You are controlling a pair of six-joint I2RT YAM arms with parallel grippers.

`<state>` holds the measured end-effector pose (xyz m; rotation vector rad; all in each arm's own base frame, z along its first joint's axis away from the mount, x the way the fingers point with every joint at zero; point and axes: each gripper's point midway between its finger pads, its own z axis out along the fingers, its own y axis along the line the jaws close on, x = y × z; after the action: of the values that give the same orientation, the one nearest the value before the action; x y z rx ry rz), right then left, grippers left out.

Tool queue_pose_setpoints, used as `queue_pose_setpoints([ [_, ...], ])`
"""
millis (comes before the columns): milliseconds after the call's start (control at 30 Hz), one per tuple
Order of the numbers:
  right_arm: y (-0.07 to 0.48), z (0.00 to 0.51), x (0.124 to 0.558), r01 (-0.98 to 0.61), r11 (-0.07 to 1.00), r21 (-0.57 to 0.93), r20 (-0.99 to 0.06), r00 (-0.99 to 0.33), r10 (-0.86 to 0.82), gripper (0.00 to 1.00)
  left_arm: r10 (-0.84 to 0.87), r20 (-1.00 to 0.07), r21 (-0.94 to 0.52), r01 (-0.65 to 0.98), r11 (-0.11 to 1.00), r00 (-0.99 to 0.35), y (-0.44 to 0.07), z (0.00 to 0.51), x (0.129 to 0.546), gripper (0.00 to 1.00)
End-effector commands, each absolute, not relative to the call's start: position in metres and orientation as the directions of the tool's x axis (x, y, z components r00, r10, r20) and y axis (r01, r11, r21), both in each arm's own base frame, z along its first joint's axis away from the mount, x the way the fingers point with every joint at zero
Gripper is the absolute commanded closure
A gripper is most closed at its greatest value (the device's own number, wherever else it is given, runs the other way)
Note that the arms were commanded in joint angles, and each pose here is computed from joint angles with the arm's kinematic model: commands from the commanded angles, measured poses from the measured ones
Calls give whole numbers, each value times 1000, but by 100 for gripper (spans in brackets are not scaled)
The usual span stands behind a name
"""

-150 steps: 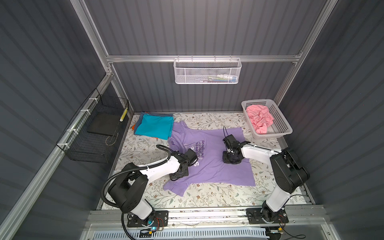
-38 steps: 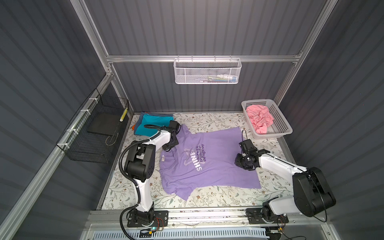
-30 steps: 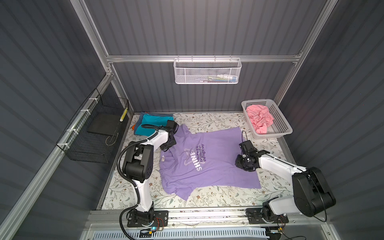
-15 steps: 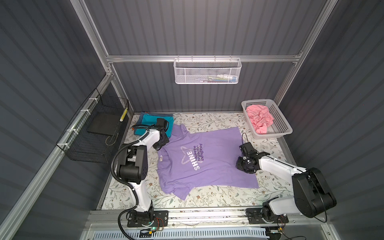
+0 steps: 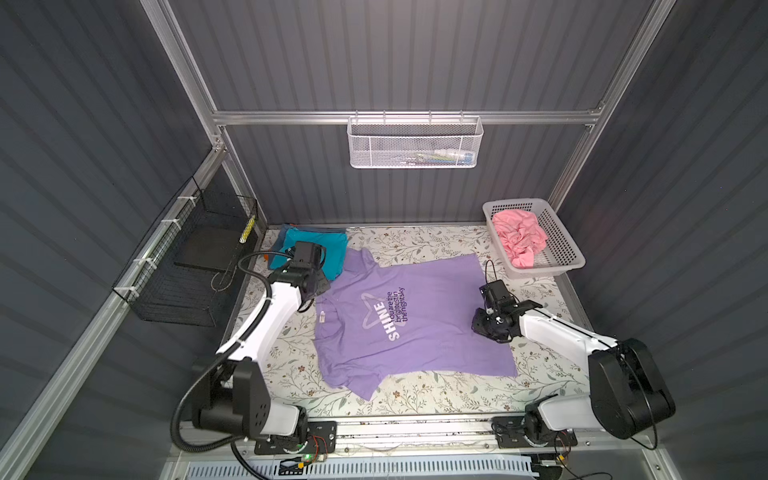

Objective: Fold and stack the t-shirts

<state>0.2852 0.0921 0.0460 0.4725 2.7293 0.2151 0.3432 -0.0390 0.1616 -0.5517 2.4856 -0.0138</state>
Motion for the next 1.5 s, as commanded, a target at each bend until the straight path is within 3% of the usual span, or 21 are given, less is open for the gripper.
queue_pose_setpoints([
  [0,93,57,294,270,941,203,-349,-878,328,77,-378,-418,-45,-397,917,-826,-41,115,285,73],
  [67,95,59,296,263,942,206,-346,-881,322,78,-391,-378,-34,-409,912,-839,-39,97,261,66],
  [233,99,58,297,254,942,221,-328,-890,317,78,-427,-308,-70,-427,901,-850,-46,60,235,38],
  [333,101,57,295,257,938,231,-318,-892,322,78,-428,-302,-63,-430,901,-852,-47,48,237,36],
  [500,99,56,291,263,938,226,-315,-891,326,78,-415,-279,-46,-419,907,-866,-49,25,241,55],
  [700,93,51,289,282,938,202,-322,-885,335,76,-426,-230,-33,-430,902,-875,-50,9,232,94],
  [767,93,47,289,292,934,208,-311,-885,346,75,-431,-237,-12,-441,898,-871,-45,14,227,100],
  [967,90,34,289,323,925,201,-278,-886,370,75,-462,-286,30,-489,872,-840,-26,33,211,100],
  [1100,86,25,285,354,911,211,-246,-883,400,74,-496,-259,75,-529,845,-829,-17,24,191,92],
  [1200,85,25,283,358,905,228,-235,-882,408,74,-504,-227,82,-532,843,-833,-18,17,184,62],
  [1300,82,33,280,340,915,219,-253,-886,390,74,-504,-237,60,-530,846,-831,-20,30,185,47],
  [1367,80,42,276,321,924,208,-273,-888,370,74,-496,-275,47,-526,849,-824,-18,51,188,43],
  [1467,93,63,269,222,959,174,-333,-903,270,75,-464,-335,12,-496,868,-820,-23,84,188,46],
])
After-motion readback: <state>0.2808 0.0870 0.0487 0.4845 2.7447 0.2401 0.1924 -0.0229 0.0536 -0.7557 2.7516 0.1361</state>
